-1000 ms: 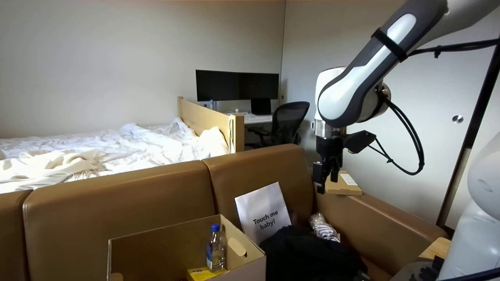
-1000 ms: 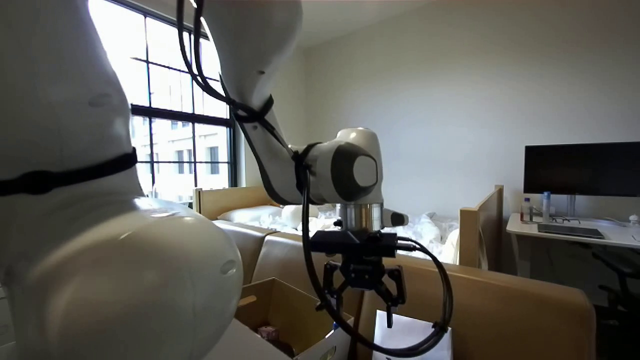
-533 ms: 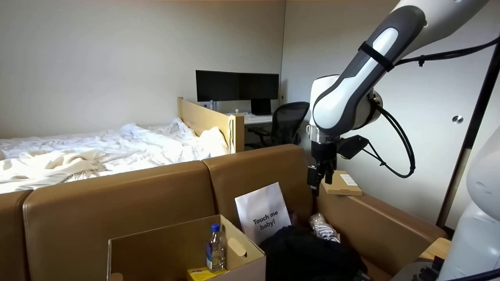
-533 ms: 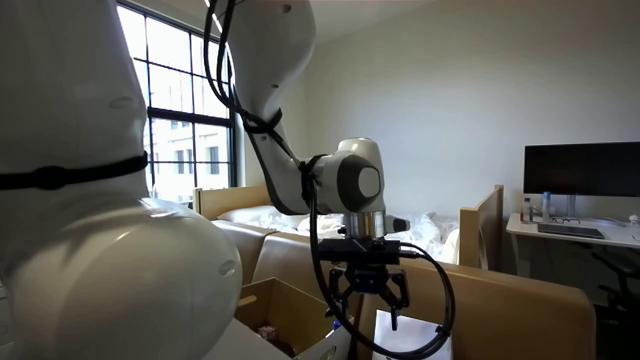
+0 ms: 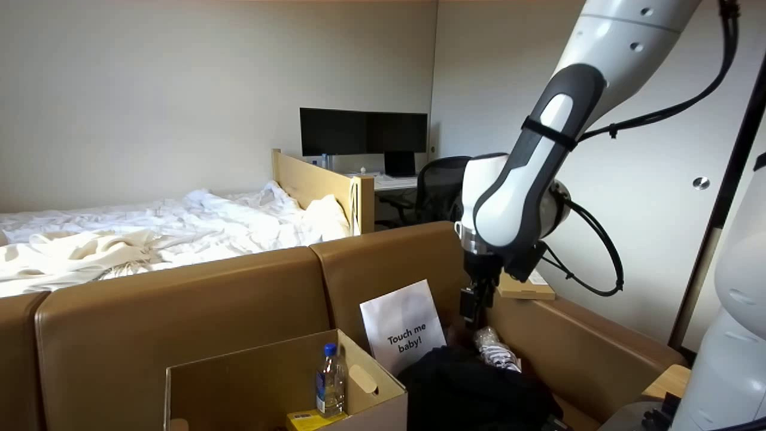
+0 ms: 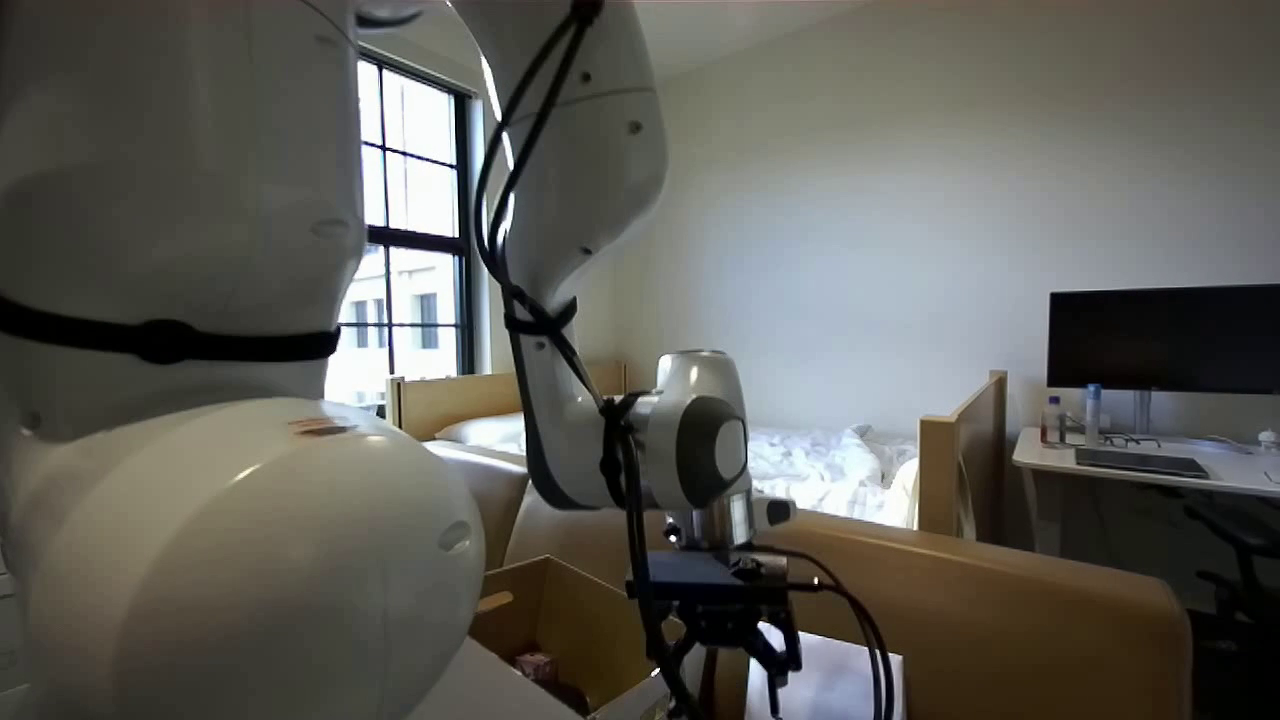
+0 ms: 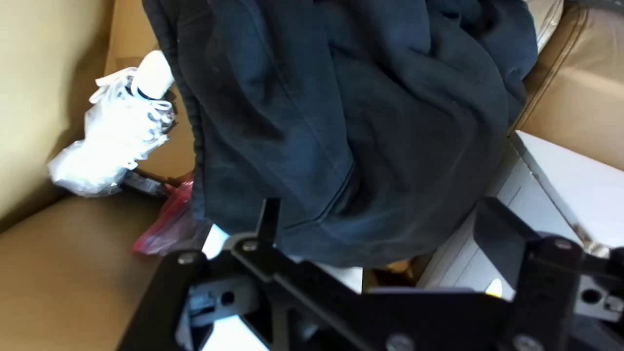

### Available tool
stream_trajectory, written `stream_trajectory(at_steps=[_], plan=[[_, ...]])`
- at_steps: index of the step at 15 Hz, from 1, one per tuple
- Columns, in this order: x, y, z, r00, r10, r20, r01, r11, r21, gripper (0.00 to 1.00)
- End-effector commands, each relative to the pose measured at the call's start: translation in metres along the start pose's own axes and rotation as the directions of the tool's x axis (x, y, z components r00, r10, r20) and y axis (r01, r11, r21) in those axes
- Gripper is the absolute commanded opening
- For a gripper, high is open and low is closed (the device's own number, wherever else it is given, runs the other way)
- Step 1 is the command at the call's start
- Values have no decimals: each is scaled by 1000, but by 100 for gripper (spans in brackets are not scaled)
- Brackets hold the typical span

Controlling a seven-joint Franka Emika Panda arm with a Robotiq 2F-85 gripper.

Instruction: Put the black hoodie inside the box

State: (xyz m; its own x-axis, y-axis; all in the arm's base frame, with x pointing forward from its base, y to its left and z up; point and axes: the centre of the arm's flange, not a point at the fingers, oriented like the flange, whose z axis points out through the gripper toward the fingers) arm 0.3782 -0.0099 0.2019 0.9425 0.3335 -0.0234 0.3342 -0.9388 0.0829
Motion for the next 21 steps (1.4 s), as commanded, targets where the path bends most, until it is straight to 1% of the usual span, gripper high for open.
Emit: stream_trajectory(at_steps=[1, 3, 4, 5, 7, 9, 10, 15, 18, 19, 21], plan=[[-10, -24, 93, 997, -45, 56, 47, 998, -30, 100], [-18, -33, 132, 996, -56, 76, 61, 995, -79, 100], [-19, -29, 140, 996, -61, 70, 68, 992, -110, 100], [-16, -18, 88, 995, -65, 76, 69, 996, -55, 100], [-13, -15, 106, 993, -71, 90, 79, 993, -91, 100], [-8, -14, 113, 992, -79, 97, 89, 991, -102, 100], [-10, -15, 116, 993, -80, 85, 90, 990, -112, 100], [9, -14, 153, 996, -51, 73, 58, 994, -98, 100], [23, -18, 178, 998, -13, 60, 18, 996, -87, 100], [29, -20, 187, 997, 44, 59, -39, 995, -95, 100], [39, -19, 210, 991, 130, 19, -127, 984, -128, 100]])
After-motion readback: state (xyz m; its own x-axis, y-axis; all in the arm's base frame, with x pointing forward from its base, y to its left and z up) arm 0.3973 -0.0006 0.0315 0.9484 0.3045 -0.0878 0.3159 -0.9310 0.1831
